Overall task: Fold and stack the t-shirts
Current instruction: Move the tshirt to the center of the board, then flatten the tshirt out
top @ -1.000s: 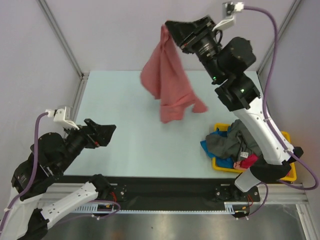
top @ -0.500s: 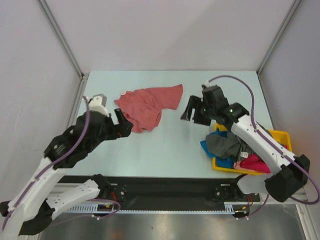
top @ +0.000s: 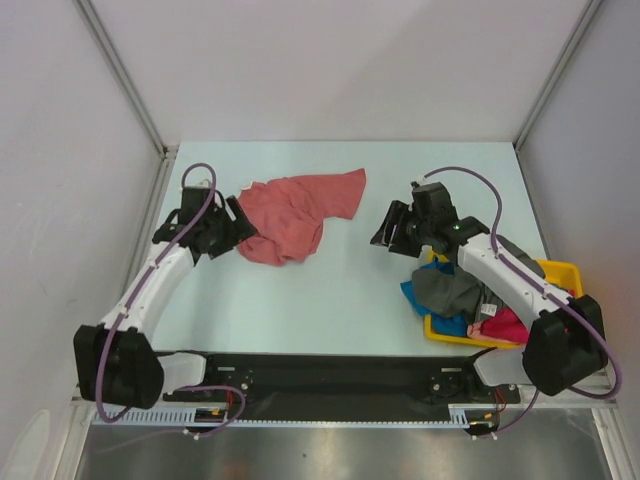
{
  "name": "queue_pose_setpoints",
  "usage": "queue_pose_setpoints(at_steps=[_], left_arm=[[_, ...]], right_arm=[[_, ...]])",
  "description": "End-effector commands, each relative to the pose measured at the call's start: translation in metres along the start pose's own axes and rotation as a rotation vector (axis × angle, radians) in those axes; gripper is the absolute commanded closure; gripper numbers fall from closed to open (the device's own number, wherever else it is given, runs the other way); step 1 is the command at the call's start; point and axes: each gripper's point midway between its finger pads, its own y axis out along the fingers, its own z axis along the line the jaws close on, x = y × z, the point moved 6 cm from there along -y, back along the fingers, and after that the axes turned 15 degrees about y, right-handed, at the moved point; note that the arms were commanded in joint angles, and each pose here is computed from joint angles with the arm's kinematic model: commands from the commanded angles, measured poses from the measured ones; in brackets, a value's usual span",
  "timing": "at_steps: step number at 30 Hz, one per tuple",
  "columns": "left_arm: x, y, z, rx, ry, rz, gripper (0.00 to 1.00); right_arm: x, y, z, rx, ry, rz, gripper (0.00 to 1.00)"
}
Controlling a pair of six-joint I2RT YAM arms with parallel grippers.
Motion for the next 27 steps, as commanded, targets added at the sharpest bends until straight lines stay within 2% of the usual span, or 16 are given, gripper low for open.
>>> queue_pose_setpoints(at_steps=[1, 3, 7, 9, 14, 15, 16, 18, 22, 27], left_arm=[[0.032, 0.023, 0.007, -0.073, -0.009, -0.102, 0.19], [0.038, 0.034, 0.014, -0.1, -0.034, -0.095, 0.18], [0.043, 0.059, 0.017, -0.109, -0.025, -0.045, 0.15], [0.044, 0.073, 0.019, -0.099, -0.035, -0.016, 0.14], [0.055, 0.094, 0.017, -0.125, -0.05, -0.009, 0.12], [0.055, 0.1, 0.018, -0.126, -0.05, -0.005, 0.12], [0.061, 0.103, 0.017, -0.132, -0.044, -0.026, 0.11], [0.063, 0.114, 0.023, -0.118, -0.052, -0.02, 0.11], [0.074, 0.135, 0.042, -0.103, -0.109, -0.002, 0.12], [0.084, 0.156, 0.053, -0.099, -0.131, 0.022, 0.15]], right_arm=[[0.002, 0.003, -0.015, -0.072, -0.05, 0.032, 0.38], [0.0, 0.004, -0.029, -0.172, -0.07, 0.044, 0.29], [0.001, -0.003, -0.044, -0.311, -0.096, 0.034, 0.21], [0.002, -0.004, -0.045, -0.319, -0.127, 0.04, 0.18], [-0.016, 0.023, -0.007, -0.065, -0.11, 0.184, 0.12], [-0.015, 0.035, 0.008, 0.02, -0.12, 0.176, 0.09], [-0.025, 0.049, 0.015, 0.066, -0.09, 0.239, 0.08], [-0.037, 0.068, 0.038, 0.187, -0.109, 0.268, 0.04], [-0.044, 0.109, 0.052, 0.236, -0.037, 0.3, 0.0], [-0.048, 0.136, 0.081, 0.315, -0.03, 0.311, 0.07]])
